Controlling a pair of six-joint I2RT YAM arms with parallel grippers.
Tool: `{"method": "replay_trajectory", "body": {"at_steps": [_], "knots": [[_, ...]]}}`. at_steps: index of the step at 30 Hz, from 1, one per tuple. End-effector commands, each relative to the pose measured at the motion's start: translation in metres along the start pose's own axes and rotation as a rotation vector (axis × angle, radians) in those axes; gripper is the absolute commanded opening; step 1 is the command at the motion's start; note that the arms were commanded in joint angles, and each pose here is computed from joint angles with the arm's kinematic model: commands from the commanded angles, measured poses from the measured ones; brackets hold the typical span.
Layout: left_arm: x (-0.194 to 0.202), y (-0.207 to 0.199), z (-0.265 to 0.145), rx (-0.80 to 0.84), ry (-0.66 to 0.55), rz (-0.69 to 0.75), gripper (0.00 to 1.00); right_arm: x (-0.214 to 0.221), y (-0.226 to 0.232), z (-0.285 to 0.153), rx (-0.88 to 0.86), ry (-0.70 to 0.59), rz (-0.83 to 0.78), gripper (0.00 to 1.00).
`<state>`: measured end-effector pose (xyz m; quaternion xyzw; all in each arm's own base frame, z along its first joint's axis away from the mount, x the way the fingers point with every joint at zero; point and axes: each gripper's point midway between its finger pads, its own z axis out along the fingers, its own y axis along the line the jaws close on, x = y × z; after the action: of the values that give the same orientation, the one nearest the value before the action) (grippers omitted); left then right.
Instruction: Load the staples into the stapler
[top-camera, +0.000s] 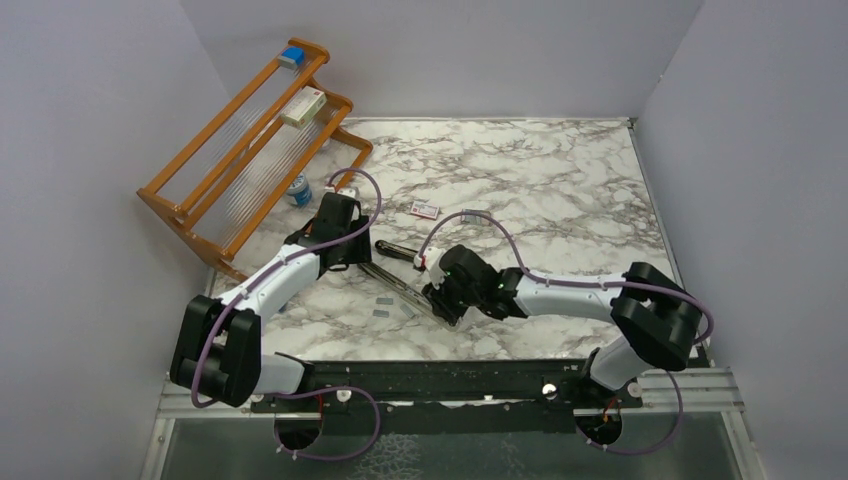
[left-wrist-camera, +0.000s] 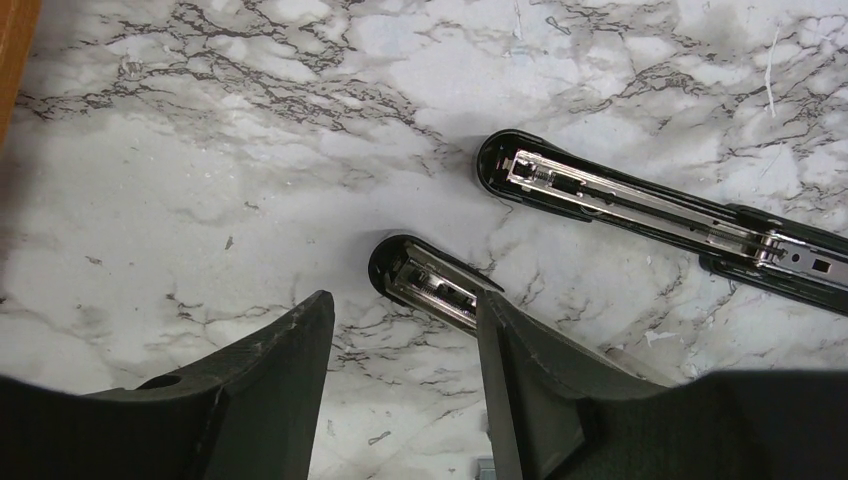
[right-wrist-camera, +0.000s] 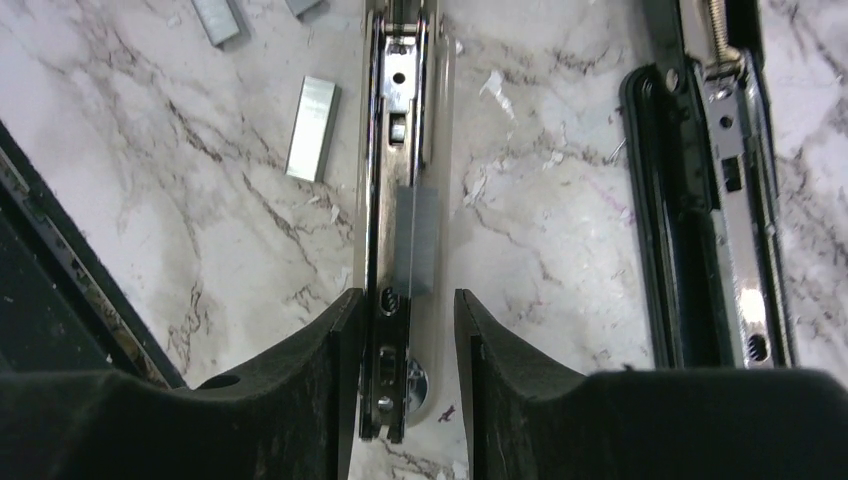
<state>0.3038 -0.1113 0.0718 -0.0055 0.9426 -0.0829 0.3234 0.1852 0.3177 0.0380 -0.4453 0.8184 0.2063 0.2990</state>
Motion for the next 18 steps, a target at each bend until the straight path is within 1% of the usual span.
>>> {"method": "replay_trajectory", "body": {"at_steps": [1,13,18], "knots": [[-0.025,-0.005,-0.013,0.019,-0.063,0.044,0.59,-0.014,-0.012,0.006,0.045,-0.002,-0.092,0.4],[-0.022,-0.001,-0.012,-0.002,-0.052,0.063,0.6,-0.024,-0.039,0.009,0.041,-0.029,-0.177,0.41],[-0.018,0.0,-0.01,-0.005,-0.039,0.063,0.6,-0.031,-0.04,0.013,0.001,-0.043,-0.198,0.41]]}}
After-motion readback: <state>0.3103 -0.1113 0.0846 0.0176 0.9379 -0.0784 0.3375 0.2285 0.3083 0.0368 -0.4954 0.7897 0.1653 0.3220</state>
